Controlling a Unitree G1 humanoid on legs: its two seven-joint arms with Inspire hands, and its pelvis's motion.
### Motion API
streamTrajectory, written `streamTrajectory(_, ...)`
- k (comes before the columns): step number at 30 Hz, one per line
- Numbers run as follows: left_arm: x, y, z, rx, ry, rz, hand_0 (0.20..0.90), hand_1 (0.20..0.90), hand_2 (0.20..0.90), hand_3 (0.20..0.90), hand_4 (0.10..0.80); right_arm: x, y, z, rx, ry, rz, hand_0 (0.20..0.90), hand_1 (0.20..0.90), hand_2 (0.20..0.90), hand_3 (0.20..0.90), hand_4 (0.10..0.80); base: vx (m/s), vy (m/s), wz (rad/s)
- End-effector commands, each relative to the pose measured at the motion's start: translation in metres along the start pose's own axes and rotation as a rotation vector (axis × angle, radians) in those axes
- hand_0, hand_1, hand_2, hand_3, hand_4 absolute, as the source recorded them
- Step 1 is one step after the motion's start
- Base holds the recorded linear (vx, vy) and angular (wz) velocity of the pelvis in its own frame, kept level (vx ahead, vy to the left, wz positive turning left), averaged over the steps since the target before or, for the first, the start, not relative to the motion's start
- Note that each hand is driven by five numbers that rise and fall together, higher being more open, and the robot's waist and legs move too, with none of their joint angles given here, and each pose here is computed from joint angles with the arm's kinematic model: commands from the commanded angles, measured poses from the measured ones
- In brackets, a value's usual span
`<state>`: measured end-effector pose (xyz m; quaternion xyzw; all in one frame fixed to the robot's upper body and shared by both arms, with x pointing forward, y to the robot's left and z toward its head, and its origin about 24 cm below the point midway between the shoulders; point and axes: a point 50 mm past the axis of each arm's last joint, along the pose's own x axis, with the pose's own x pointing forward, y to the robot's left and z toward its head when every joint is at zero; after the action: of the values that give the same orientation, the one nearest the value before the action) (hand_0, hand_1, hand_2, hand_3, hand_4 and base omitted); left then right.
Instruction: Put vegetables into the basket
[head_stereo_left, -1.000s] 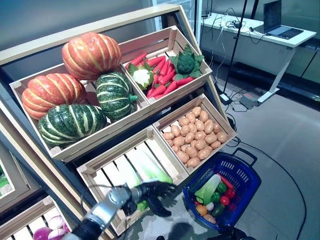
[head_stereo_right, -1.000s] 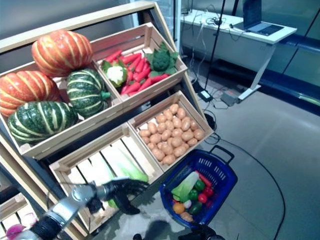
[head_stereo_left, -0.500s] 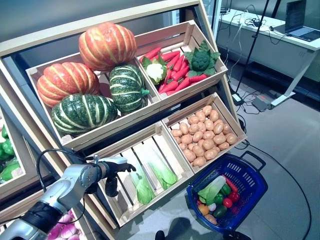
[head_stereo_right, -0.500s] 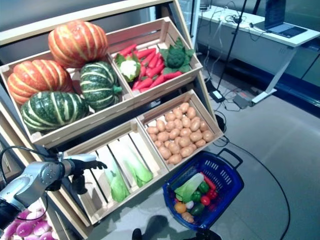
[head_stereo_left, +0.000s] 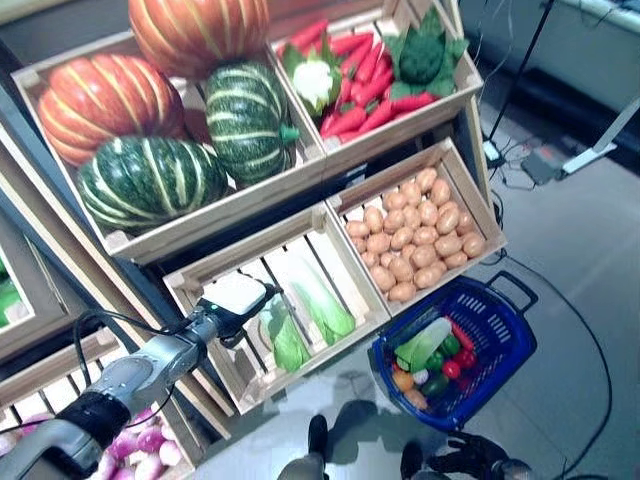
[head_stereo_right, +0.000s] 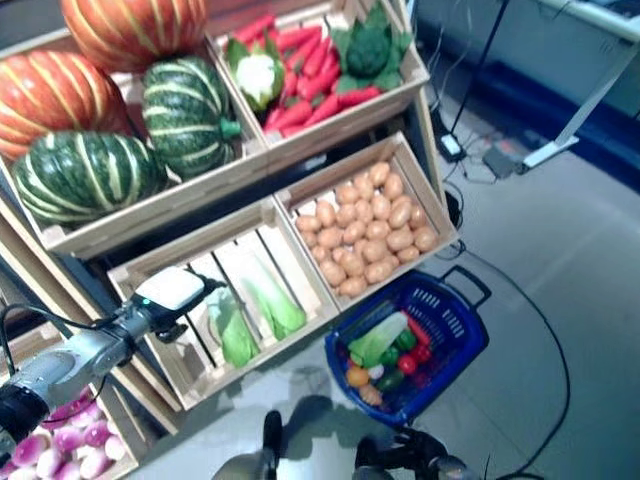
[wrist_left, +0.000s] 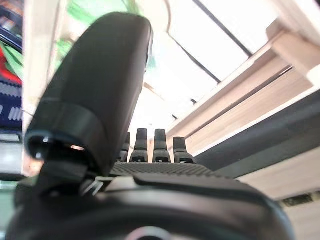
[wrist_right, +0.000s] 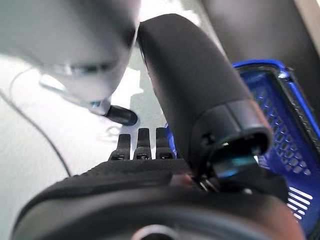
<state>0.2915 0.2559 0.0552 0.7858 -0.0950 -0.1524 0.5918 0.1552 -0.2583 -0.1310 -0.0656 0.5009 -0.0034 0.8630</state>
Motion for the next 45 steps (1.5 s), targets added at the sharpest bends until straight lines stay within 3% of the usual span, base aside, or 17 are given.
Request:
streamTrajectory(1, 0.027, 0.053, -0.019, 0.094, 0.06, 0.405, 0.9, 0.9, 0.9, 0.9, 0.8, -0.001, -0.01, 0.044, -0.001, -0.176, 0.0, 0.9, 0.9, 0.9, 0.9, 0.8, -0.165, 0.047, -0.03)
streamTrajectory(6, 0.044, 0.058, -0.022, 0.123, 0.088, 0.455, 0.9, 0.9, 0.9, 0.9, 0.8, -0.002, -0.007, 0.09, -0.002, -0.293, -0.003, 0.9, 0.9, 0.9, 0.9, 0.8, -0.173, 0.068, 0.02)
streamTrajectory(21, 0.061, 0.069, -0.033, 0.254, 0.083, 0.33, 0.9, 0.9, 0.9, 0.9, 0.8, -0.019, -0.031, 0.163, 0.033, -0.464, -0.081, 0.9, 0.9, 0.9, 0.9, 0.8, -0.069, 0.049, -0.02)
streamTrajectory(45, 0.035, 0.099, -0.087, 0.607, 0.325, 0.452, 0.9, 0.9, 0.9, 0.9, 0.8, -0.037, -0.058, 0.174, 0.148, -0.558, -0.144, 0.9, 0.9, 0.9, 0.9, 0.8, 0.016, 0.02, 0.02)
